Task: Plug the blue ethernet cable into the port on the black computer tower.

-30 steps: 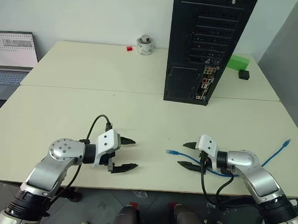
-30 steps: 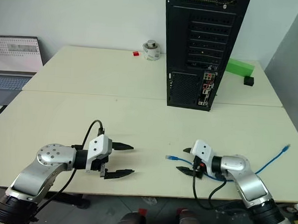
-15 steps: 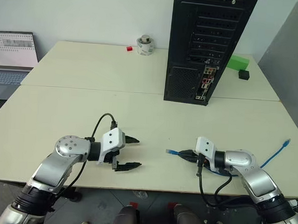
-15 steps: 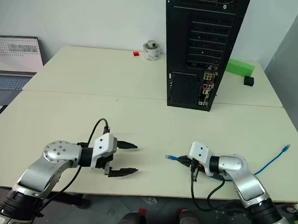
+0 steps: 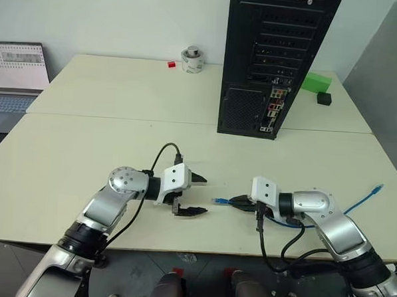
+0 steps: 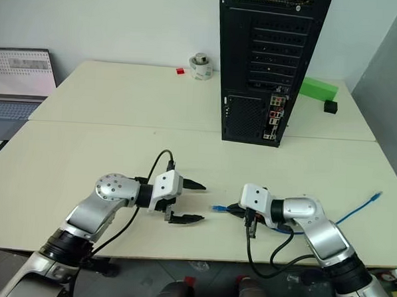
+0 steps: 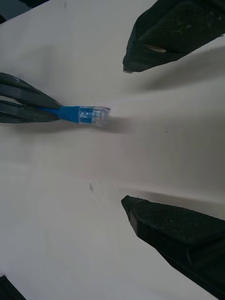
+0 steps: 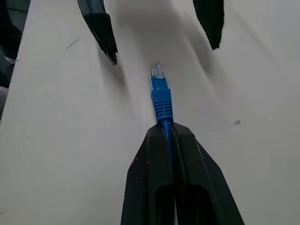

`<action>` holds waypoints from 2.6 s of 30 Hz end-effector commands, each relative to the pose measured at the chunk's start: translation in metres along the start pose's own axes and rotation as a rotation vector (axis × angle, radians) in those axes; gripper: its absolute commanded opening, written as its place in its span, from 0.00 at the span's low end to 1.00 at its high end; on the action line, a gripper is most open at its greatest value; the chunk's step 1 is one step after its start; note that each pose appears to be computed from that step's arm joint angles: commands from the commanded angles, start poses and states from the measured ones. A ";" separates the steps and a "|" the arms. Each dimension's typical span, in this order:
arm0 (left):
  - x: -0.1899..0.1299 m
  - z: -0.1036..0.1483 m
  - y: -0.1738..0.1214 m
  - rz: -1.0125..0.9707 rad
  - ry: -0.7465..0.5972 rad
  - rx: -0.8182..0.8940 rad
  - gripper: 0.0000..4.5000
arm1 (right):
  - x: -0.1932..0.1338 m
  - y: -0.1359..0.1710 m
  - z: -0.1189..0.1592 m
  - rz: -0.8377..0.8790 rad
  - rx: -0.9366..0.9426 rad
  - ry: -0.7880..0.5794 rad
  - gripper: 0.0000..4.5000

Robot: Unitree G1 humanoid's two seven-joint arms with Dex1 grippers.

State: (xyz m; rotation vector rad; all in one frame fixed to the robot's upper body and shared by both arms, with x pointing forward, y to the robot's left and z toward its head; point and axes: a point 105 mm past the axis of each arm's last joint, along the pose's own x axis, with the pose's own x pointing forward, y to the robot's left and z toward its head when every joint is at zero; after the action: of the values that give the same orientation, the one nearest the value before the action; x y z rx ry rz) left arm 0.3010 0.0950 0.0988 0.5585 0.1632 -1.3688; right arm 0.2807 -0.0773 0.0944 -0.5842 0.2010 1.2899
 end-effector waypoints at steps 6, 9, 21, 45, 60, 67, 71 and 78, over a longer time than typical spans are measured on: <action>0.006 0.011 0.004 -0.022 -0.038 0.034 0.76 | 0.003 -0.001 0.019 0.008 -0.060 -0.029 0.00; 0.008 0.011 0.004 -0.027 -0.038 0.034 0.62 | 0.004 -0.002 0.020 0.007 -0.062 -0.030 0.00; 0.012 0.007 0.000 -0.044 -0.027 0.031 0.07 | 0.006 -0.002 0.023 0.009 -0.071 -0.036 0.00; 0.000 0.027 0.014 0.222 -0.161 0.542 0.07 | -0.033 -0.019 0.046 -0.052 0.160 -0.192 0.73; -0.012 0.043 0.013 0.436 -0.269 1.124 0.07 | -0.021 -0.022 0.073 -0.115 0.401 -0.336 0.73; -0.014 0.045 0.017 0.483 -0.274 1.158 0.07 | -0.013 -0.021 0.076 -0.084 0.441 -0.347 0.73; -0.014 0.046 0.017 0.498 -0.274 1.168 0.07 | -0.009 -0.022 0.075 -0.083 0.454 -0.345 0.73; -0.013 0.046 0.017 0.516 -0.276 1.174 0.07 | -0.005 -0.025 0.075 -0.089 0.474 -0.353 0.73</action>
State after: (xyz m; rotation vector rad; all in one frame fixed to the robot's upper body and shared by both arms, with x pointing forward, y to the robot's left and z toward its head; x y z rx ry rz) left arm 0.3071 0.0899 0.1396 1.2475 -0.9590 -0.9216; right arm 0.2900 -0.0520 0.1571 0.0361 0.2150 1.1643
